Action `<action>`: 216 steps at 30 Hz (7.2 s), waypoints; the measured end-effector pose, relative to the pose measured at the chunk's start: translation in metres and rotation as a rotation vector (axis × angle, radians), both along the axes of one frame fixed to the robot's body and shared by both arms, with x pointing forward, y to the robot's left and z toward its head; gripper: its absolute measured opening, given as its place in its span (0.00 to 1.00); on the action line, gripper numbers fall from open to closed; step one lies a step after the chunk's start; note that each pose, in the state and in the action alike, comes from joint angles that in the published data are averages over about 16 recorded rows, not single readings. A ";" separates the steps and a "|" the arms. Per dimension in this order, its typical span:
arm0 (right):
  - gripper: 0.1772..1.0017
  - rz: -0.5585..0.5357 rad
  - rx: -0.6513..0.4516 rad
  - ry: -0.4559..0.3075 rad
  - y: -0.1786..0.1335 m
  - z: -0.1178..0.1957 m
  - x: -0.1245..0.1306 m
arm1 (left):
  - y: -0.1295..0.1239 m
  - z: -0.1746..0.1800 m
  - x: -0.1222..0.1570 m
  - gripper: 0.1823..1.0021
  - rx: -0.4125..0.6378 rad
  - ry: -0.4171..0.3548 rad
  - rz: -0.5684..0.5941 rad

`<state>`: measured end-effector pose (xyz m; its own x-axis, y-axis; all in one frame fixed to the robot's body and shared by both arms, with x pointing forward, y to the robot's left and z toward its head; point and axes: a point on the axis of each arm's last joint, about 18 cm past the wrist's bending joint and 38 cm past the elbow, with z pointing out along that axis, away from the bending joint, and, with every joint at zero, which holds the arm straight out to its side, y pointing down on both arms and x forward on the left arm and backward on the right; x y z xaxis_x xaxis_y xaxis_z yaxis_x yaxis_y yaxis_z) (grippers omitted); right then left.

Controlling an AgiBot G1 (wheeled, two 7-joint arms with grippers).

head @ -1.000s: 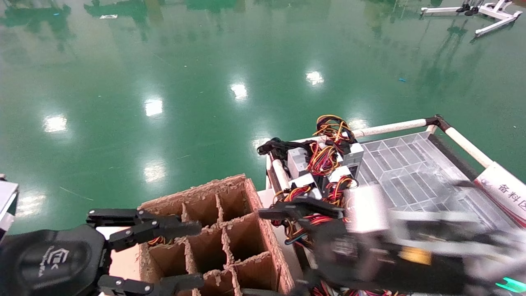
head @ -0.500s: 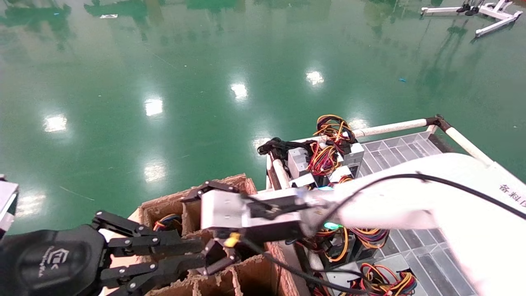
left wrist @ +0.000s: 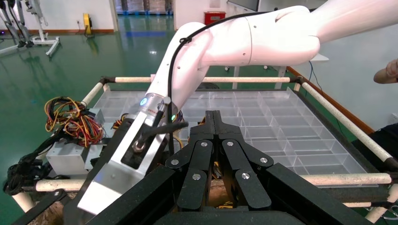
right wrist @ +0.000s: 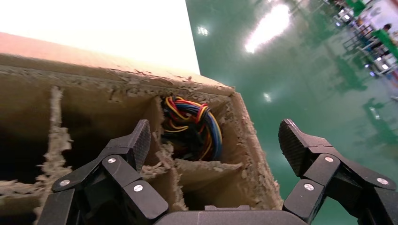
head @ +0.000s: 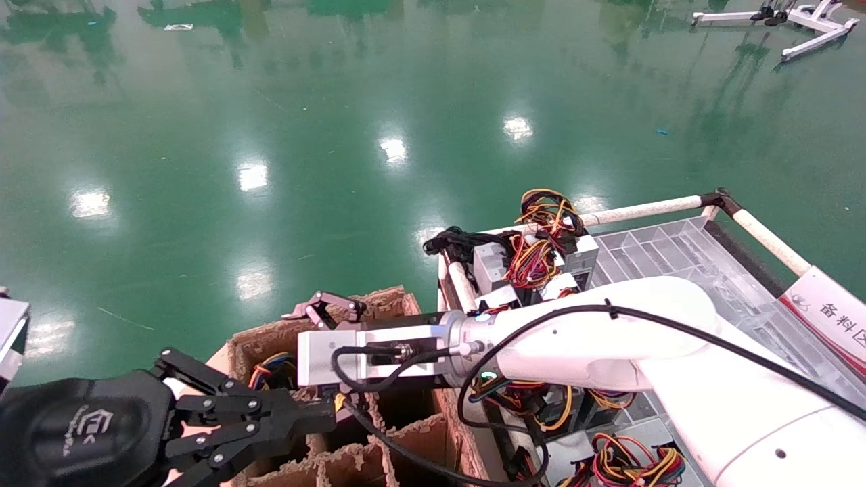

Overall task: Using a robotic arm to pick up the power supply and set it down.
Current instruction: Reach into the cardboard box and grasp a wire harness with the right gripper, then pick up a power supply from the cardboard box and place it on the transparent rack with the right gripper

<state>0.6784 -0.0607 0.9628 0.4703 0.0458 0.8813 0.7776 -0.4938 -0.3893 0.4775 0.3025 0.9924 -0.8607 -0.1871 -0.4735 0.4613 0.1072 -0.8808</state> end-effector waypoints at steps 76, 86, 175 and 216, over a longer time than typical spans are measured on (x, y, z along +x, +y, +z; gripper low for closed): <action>0.03 0.018 0.365 -0.114 -0.077 0.086 -0.009 | 0.000 0.000 0.000 0.92 0.000 0.000 0.000; 0.03 -0.053 0.427 -0.260 -0.181 0.156 -0.041 | 0.000 0.000 0.000 0.99 0.000 0.000 0.000; 0.03 -0.513 1.153 0.151 -0.355 0.027 0.019 | 0.000 0.000 0.000 1.00 0.000 0.000 0.000; 0.03 -0.415 1.646 0.249 -0.328 -0.061 0.019 | 0.000 0.000 0.000 1.00 0.000 0.000 0.000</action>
<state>0.6978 -0.3891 0.9016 0.3381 -0.9152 -0.2193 0.5577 0.3825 -0.7367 0.4775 0.3025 0.9924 -0.8607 -0.1870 -0.4735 0.4613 0.1072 -0.8808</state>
